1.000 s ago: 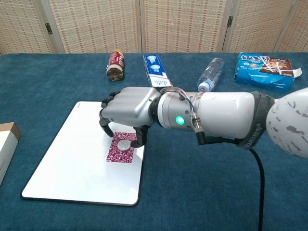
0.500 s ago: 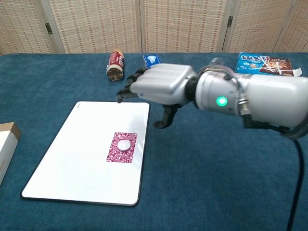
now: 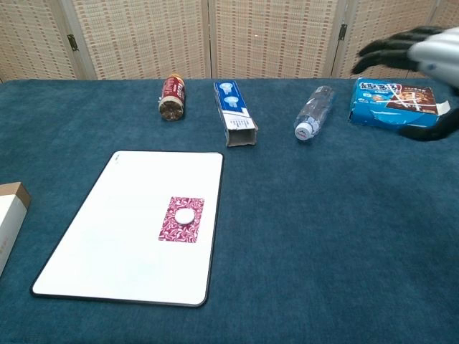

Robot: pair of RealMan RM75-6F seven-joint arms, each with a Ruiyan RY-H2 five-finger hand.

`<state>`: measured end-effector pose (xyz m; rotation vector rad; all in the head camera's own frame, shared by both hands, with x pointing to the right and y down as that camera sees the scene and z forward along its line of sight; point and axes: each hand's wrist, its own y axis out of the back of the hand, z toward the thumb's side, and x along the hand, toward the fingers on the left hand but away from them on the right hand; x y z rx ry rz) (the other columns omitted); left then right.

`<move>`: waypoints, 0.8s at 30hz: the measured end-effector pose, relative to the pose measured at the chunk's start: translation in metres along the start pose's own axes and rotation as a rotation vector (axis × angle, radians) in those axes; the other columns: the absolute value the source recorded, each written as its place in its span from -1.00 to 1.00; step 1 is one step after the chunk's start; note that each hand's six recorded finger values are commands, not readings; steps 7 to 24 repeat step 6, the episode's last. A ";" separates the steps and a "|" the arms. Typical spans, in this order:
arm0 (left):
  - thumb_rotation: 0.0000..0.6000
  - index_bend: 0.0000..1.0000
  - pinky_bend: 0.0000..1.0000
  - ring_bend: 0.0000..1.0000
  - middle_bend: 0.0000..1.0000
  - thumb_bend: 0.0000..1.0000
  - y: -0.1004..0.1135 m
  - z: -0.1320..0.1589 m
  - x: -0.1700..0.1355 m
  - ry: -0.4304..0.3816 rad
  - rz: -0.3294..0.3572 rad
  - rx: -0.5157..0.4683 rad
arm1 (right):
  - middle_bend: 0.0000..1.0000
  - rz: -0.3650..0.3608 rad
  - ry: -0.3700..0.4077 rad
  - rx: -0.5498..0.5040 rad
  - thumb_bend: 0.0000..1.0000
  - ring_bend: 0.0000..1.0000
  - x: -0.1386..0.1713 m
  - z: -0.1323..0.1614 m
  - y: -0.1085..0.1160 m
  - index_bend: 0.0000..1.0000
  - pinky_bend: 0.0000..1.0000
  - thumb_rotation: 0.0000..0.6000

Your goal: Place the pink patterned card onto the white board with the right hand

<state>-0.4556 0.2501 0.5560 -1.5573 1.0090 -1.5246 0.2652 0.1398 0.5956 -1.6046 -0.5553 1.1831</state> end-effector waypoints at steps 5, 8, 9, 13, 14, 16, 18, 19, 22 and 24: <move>1.00 -0.72 -1.00 -0.83 -0.84 -0.56 -0.001 0.014 0.006 -0.023 0.019 -0.001 | -0.91 -0.035 -0.193 -0.100 -0.33 -1.00 0.071 -0.053 -0.007 -0.80 -1.00 1.00; 1.00 -0.73 -1.00 -0.83 -0.84 -0.56 0.000 0.016 0.007 -0.028 0.025 -0.001 | -0.91 -0.039 -0.216 -0.112 -0.33 -1.00 0.082 -0.060 -0.008 -0.80 -1.00 1.00; 1.00 -0.73 -1.00 -0.83 -0.84 -0.56 0.000 0.016 0.007 -0.028 0.025 -0.001 | -0.91 -0.039 -0.216 -0.112 -0.33 -1.00 0.082 -0.060 -0.008 -0.80 -1.00 1.00; 1.00 -0.73 -1.00 -0.83 -0.84 -0.56 0.000 0.016 0.007 -0.028 0.025 -0.001 | -0.91 -0.039 -0.216 -0.112 -0.33 -1.00 0.082 -0.060 -0.008 -0.80 -1.00 1.00; 1.00 -0.73 -1.00 -0.83 -0.84 -0.56 0.000 0.016 0.007 -0.028 0.025 -0.001 | -0.91 -0.039 -0.216 -0.112 -0.33 -1.00 0.082 -0.060 -0.008 -0.80 -1.00 1.00; 1.00 -0.73 -1.00 -0.83 -0.84 -0.56 0.000 0.016 0.007 -0.028 0.025 -0.001 | -0.91 -0.039 -0.216 -0.112 -0.33 -1.00 0.082 -0.060 -0.008 -0.80 -1.00 1.00; 1.00 -0.73 -1.00 -0.83 -0.84 -0.56 0.000 0.016 0.007 -0.028 0.025 -0.001 | -0.91 -0.039 -0.216 -0.112 -0.33 -1.00 0.082 -0.060 -0.008 -0.80 -1.00 1.00; 1.00 -0.73 -1.00 -0.83 -0.84 -0.56 0.000 0.016 0.007 -0.028 0.025 -0.001 | -0.91 -0.039 -0.216 -0.112 -0.33 -1.00 0.082 -0.060 -0.008 -0.80 -1.00 1.00; 1.00 -0.73 -1.00 -0.83 -0.84 -0.56 0.000 0.016 0.007 -0.028 0.025 -0.001 | -0.91 -0.039 -0.216 -0.112 -0.33 -1.00 0.082 -0.060 -0.008 -0.80 -1.00 1.00; 1.00 -0.73 -1.00 -0.83 -0.84 -0.56 0.000 0.016 0.007 -0.028 0.025 -0.001 | -0.91 -0.039 -0.216 -0.112 -0.33 -1.00 0.082 -0.060 -0.008 -0.80 -1.00 1.00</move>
